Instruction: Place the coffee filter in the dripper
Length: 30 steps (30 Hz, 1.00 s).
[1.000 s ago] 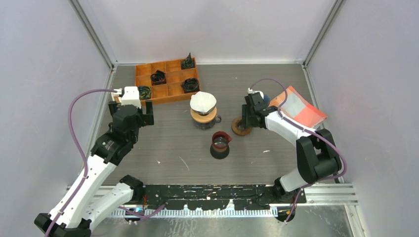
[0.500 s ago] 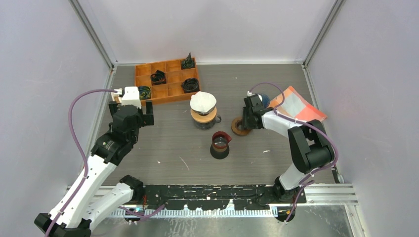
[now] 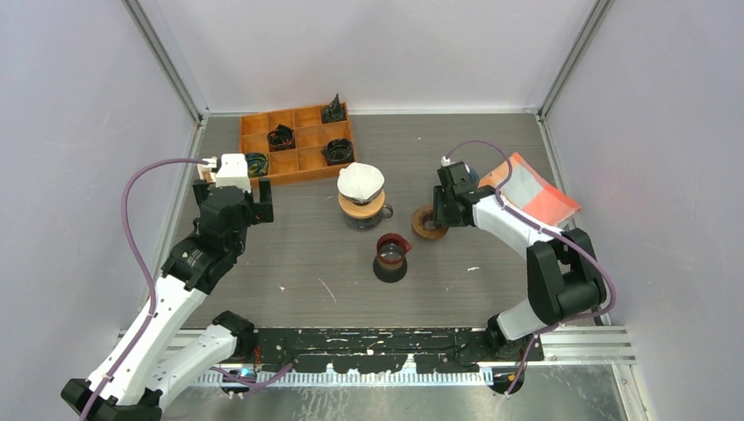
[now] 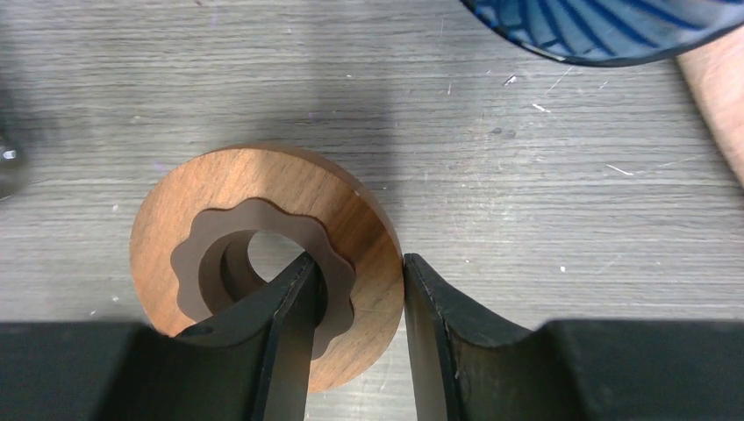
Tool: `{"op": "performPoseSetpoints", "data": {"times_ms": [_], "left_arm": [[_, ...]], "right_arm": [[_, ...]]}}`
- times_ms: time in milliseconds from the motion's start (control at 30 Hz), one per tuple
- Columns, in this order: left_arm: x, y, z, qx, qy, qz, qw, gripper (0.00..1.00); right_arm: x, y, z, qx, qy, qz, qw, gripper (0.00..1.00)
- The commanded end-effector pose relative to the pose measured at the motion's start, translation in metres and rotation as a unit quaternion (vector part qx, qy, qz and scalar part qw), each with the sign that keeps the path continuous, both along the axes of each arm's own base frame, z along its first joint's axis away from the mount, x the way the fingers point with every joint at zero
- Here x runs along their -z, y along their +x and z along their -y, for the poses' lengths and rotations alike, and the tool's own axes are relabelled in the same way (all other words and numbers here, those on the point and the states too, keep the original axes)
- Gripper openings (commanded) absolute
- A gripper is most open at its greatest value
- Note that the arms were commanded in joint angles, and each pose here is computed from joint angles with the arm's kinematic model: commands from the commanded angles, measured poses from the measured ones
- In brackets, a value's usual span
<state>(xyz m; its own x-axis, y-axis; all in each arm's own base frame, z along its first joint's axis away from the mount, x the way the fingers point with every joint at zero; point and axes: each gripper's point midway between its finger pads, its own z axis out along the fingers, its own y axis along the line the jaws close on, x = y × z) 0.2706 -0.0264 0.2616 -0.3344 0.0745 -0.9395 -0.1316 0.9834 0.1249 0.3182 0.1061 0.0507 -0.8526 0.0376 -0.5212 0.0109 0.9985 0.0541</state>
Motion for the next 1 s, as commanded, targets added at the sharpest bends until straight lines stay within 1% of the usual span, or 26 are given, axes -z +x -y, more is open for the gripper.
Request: {"op": "performPoseSetpoints", "data": {"times_ms": [0, 267, 500, 700, 967], "left_arm": [[-0.018, 0.003, -0.001, -0.002, -0.011, 0.037, 0.999, 0.99], [-0.019, 0.003, -0.003, -0.005, -0.009, 0.039, 0.999, 0.99], [-0.019, 0.003, -0.004, -0.008, -0.007, 0.04, 0.999, 0.99], [-0.018, 0.002, -0.005, -0.01, -0.006, 0.038, 0.999, 0.99], [-0.017, 0.003, -0.004, -0.008, -0.005, 0.037, 0.999, 0.99]], "right_arm": [[-0.057, 0.011, -0.008, -0.017, 0.02, 0.051, 0.998, 0.25], [-0.118, 0.002, -0.019, -0.052, 0.028, 0.093, 0.994, 0.26], [-0.153, -0.018, -0.048, -0.11, 0.027, 0.105, 0.988, 0.26], [-0.161, -0.046, -0.076, -0.164, 0.033, 0.091, 0.982, 0.27], [-0.15, -0.081, -0.109, -0.223, 0.036, 0.064, 0.972, 0.28]]}}
